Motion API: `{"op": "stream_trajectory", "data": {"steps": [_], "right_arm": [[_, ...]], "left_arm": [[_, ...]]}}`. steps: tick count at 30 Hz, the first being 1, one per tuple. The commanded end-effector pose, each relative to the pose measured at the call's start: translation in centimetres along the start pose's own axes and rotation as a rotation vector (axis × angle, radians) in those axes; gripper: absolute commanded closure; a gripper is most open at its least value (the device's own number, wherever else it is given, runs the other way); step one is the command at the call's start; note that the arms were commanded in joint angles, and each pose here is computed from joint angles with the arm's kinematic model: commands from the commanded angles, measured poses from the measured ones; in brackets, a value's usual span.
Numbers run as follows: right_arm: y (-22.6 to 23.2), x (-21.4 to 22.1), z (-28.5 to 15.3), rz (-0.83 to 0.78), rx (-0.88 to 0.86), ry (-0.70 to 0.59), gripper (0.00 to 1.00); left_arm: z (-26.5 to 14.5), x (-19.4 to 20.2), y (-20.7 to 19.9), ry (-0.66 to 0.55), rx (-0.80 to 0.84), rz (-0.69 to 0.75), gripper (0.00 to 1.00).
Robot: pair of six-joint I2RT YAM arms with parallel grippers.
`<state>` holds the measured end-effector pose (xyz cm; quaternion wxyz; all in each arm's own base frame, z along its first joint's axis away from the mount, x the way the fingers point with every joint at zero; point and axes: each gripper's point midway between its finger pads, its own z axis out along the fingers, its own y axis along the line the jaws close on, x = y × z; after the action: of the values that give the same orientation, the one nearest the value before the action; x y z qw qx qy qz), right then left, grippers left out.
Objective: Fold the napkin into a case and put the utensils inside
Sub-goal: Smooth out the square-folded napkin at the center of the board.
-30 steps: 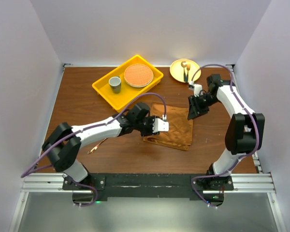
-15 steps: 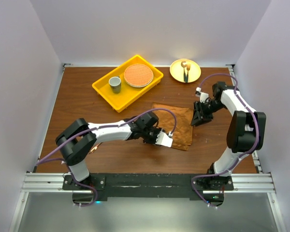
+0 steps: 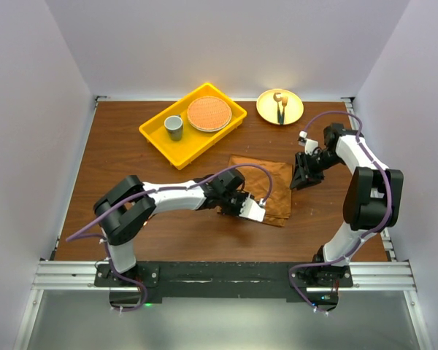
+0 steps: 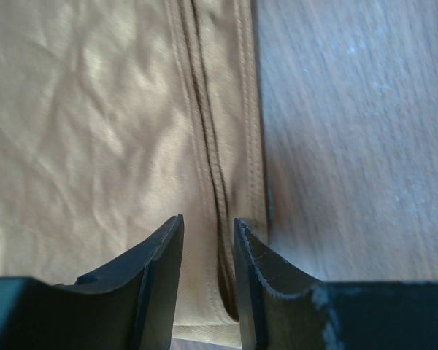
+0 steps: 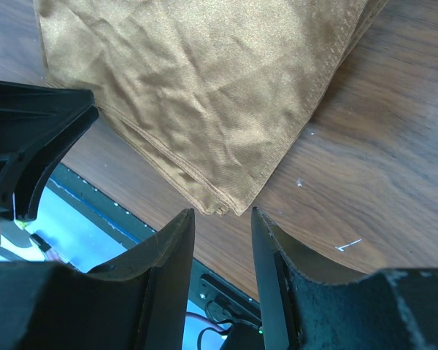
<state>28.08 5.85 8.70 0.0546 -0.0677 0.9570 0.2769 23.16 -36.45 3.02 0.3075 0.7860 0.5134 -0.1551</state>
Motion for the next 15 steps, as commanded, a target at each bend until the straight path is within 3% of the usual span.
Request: {"op": "stream_trajectory", "data": {"steps": [1, 15], "right_arm": [[0.4, -0.5, -0.5, 0.0, -0.014, -0.028, 0.59], [0.0, -0.6, -0.6, 0.013, -0.016, -0.03, 0.59]], "left_arm": [[0.1, -2.2, 2.2, -0.052, -0.041, 0.04, 0.62], [1.1, -1.5, 1.0, -0.037, 0.02, 0.037, 0.64]]}}
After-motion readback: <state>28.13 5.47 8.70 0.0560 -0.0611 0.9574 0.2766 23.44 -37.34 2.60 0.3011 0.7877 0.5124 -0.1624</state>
